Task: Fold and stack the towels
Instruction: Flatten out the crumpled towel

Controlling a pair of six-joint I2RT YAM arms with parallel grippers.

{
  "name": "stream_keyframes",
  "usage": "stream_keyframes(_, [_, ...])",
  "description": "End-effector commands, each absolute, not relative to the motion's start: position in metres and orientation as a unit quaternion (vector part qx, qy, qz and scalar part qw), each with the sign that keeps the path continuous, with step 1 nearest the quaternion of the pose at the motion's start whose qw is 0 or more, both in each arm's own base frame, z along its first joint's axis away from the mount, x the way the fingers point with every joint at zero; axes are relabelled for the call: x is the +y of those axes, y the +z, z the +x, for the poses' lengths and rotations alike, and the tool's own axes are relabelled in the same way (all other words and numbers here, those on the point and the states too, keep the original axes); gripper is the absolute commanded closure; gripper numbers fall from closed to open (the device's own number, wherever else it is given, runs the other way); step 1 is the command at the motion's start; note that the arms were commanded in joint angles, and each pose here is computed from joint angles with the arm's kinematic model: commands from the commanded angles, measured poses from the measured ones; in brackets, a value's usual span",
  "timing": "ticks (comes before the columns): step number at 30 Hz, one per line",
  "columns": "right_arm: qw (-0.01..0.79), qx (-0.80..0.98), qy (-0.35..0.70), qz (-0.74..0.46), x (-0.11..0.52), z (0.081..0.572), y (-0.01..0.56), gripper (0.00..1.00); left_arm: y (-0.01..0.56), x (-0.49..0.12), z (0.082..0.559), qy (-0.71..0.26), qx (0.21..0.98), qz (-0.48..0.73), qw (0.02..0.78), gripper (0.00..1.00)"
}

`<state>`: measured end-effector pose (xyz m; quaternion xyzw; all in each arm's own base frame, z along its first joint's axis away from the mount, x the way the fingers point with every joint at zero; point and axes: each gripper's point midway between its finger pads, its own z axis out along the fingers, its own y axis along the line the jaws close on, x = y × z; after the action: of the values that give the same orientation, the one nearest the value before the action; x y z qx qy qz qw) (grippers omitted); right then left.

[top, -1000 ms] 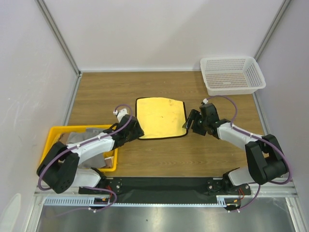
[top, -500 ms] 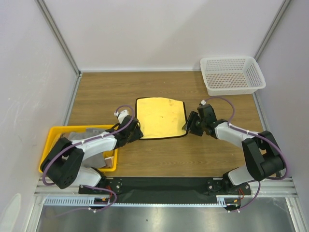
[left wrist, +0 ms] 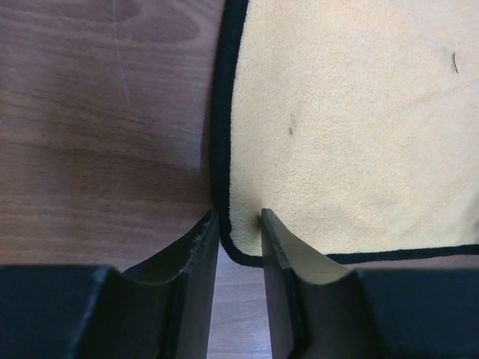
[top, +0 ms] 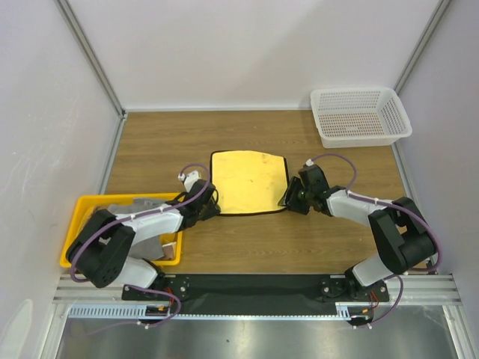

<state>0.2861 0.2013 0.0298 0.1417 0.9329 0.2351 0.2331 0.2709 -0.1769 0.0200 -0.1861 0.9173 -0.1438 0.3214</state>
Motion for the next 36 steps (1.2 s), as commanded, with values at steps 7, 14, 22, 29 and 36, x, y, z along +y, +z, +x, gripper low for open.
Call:
stream_keyframes(7, [0.233, 0.936, 0.214, 0.152, 0.199, 0.289, 0.017, 0.74, 0.016, -0.18, 0.272, -0.142, 0.918, -0.184, 0.321, 0.98])
stream_keyframes(14, [0.23, 0.938, 0.215, 0.145, 0.2, 0.284, 0.033, 0.99, 0.038, -0.173, 0.268, -0.126, 0.924, -0.161, 0.324, 1.0])
stream_keyframes(22, [0.238, 0.932, 0.236, 0.138, 0.2, 0.262, 0.076, 1.0, 0.1, -0.169, 0.268, -0.14, 0.91, -0.124, 0.371, 0.99])
stream_keyframes(29, [0.348, 0.892, 0.265, 0.113, 0.204, 0.296, 0.175, 1.0, 0.182, -0.165, 0.295, -0.136, 0.872, -0.112, 0.457, 1.0])
stream_keyframes(36, [0.443, 0.851, 0.267, 0.087, 0.204, 0.36, 0.259, 1.0, 0.267, -0.169, 0.351, -0.141, 0.828, -0.096, 0.535, 1.0])
